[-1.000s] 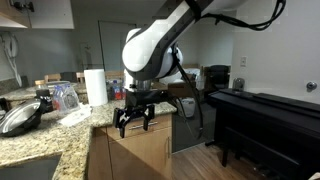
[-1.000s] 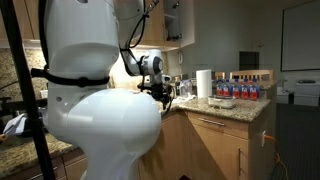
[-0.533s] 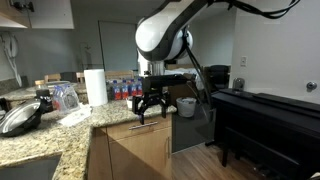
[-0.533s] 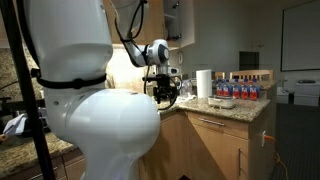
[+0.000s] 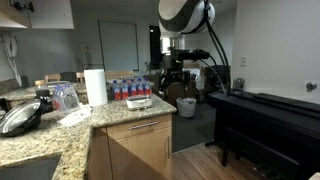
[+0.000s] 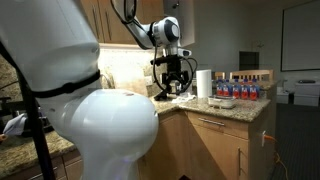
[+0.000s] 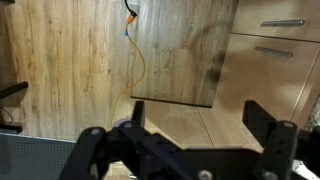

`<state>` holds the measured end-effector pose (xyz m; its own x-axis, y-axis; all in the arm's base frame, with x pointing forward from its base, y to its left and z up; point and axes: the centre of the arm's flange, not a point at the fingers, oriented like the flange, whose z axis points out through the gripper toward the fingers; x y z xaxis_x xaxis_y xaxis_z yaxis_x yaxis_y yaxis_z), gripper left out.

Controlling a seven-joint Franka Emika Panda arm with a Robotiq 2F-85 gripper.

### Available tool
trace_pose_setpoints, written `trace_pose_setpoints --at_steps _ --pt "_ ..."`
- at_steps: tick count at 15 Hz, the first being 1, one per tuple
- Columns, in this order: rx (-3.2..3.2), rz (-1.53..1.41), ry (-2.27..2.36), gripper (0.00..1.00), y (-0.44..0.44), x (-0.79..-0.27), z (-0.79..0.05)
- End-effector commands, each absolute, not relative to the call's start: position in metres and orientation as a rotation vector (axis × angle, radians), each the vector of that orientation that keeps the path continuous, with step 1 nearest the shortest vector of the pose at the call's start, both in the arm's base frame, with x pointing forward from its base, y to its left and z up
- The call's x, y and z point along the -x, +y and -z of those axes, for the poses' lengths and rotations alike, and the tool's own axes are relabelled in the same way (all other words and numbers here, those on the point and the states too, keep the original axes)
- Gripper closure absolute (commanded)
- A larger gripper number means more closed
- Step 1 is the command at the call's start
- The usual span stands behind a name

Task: Close the drawer

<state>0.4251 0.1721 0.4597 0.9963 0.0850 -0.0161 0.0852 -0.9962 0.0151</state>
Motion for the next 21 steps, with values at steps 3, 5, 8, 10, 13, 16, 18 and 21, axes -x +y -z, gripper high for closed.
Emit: trace_pose_setpoints --at_steps 3,5,8,10,13,16,18,21 --pt "-3.156 -0.006 0.116 0.00 0.133 -0.409 -0.483" --pt "-3.169 -0.021 0.078 0.00 0.124 -0.407 -0.487" --pt "-3.178 -0.033 0.043 0.00 0.116 -0.407 -0.491" --pt "-3.182 -0.036 0.029 0.00 0.113 -0.407 -0.492" --pt "-3.192 -0.034 0.013 0.00 0.111 -0.409 -0.487" --pt "-3.171 -0.047 -0.002 0.00 0.120 -0.416 -0.489" --pt "-3.170 -0.047 0.001 0.00 0.121 -0.416 -0.489" --pt "-3.170 -0.047 0.002 0.00 0.121 -0.416 -0.489"
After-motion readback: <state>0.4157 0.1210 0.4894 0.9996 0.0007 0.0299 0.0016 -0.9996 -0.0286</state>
